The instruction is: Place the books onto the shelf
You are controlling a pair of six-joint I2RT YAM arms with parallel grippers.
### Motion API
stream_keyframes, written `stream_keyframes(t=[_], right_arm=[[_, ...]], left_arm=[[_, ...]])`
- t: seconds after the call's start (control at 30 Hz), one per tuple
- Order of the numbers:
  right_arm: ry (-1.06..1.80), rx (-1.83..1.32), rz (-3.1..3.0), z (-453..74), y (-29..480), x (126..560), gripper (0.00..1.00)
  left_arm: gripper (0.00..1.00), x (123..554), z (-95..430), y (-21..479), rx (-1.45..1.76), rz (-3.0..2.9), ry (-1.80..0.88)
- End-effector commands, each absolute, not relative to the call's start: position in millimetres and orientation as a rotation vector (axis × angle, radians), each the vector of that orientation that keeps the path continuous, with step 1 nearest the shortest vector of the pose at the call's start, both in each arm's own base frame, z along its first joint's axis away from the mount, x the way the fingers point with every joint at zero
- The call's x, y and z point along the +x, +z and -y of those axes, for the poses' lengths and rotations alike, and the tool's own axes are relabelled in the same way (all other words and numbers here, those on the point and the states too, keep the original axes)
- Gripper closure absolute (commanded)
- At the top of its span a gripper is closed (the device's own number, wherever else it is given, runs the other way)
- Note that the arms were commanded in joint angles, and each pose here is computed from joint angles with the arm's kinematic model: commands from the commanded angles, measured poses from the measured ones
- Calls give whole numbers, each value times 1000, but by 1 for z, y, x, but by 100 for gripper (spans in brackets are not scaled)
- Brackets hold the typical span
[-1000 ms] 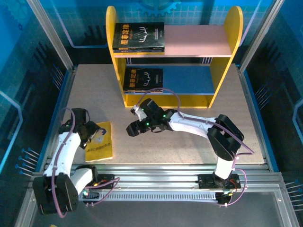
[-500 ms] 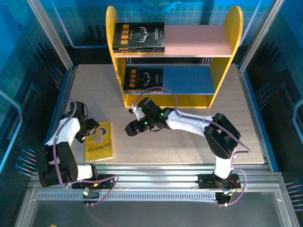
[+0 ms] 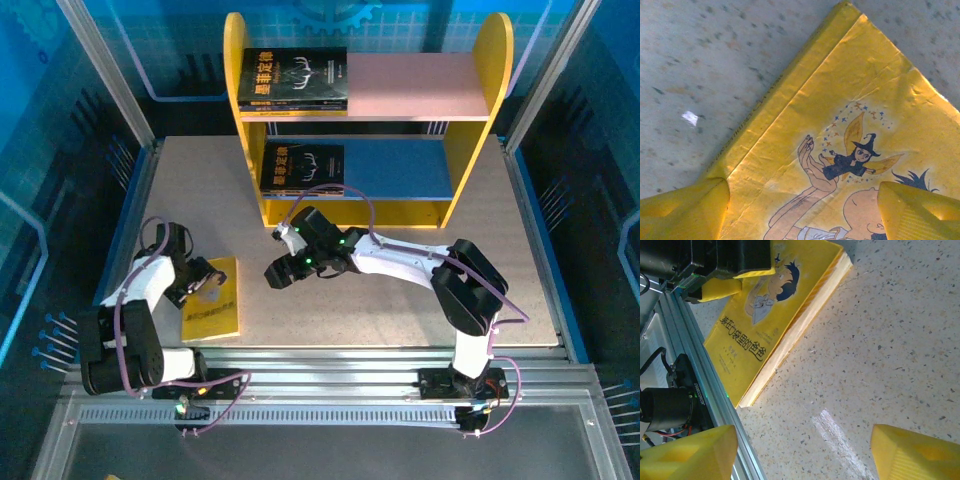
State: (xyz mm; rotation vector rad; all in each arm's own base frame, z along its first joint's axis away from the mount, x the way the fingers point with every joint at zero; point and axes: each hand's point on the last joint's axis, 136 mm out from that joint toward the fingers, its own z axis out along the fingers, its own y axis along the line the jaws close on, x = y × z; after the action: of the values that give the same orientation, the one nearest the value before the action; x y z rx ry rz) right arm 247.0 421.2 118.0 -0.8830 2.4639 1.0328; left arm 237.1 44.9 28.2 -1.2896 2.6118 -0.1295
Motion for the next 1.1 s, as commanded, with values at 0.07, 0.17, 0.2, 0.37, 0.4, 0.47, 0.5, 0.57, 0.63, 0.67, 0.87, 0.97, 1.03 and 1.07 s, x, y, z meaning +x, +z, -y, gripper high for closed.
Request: stream_keyframes(t=[0.07, 0.17, 0.2, 0.37, 0.4, 0.47, 0.5, 0.57, 0.63, 0.67, 0.87, 0.97, 1.03, 1.07], right_arm=[[967, -869, -2553, -412, 98, 239, 28], [935, -843, -2595, -404, 90, 239, 28], [923, -828, -2613, -400, 87, 239, 28], [867, -769, -2698, -380, 72, 229, 28], [851, -756, -2715, -375, 68, 227, 28], [831, -733, -2740, -367, 63, 223, 28], [823, -720, -2753, -364, 60, 222, 28], [820, -704, -2772, -361, 55, 219, 28], [827, -690, -2786, -362, 51, 217, 29], [836, -684, -2789, -363, 50, 217, 29], [863, -662, -2805, -375, 45, 222, 30], [881, -664, -2808, -385, 42, 224, 32], [890, -663, -2811, -391, 41, 227, 33], [895, -664, -2813, -393, 39, 227, 35]], left_arm=[[22, 234, 0, 24, -1284, -2651, -333], [22, 235, 20, 27, -1251, -2659, -374], [22, 235, 27, 27, -1242, -2661, -388], [22, 235, 64, 29, -1193, -2658, -454], [22, 236, 72, 30, -1182, -2656, -467], [23, 237, 86, 32, -1153, -2653, -491], [22, 237, 91, 33, -1139, -2652, -494], [22, 239, 95, 38, -1105, -2648, -488], [22, 239, 93, 40, -1085, -2653, -459], [22, 239, 90, 42, -1065, -2658, -432], [22, 236, 76, 50, -962, -2703, -289], [22, 233, 67, 51, -919, -2720, -200], [22, 229, 60, 50, -902, -2735, -137], [22, 226, 58, 49, -893, -2748, -114]])
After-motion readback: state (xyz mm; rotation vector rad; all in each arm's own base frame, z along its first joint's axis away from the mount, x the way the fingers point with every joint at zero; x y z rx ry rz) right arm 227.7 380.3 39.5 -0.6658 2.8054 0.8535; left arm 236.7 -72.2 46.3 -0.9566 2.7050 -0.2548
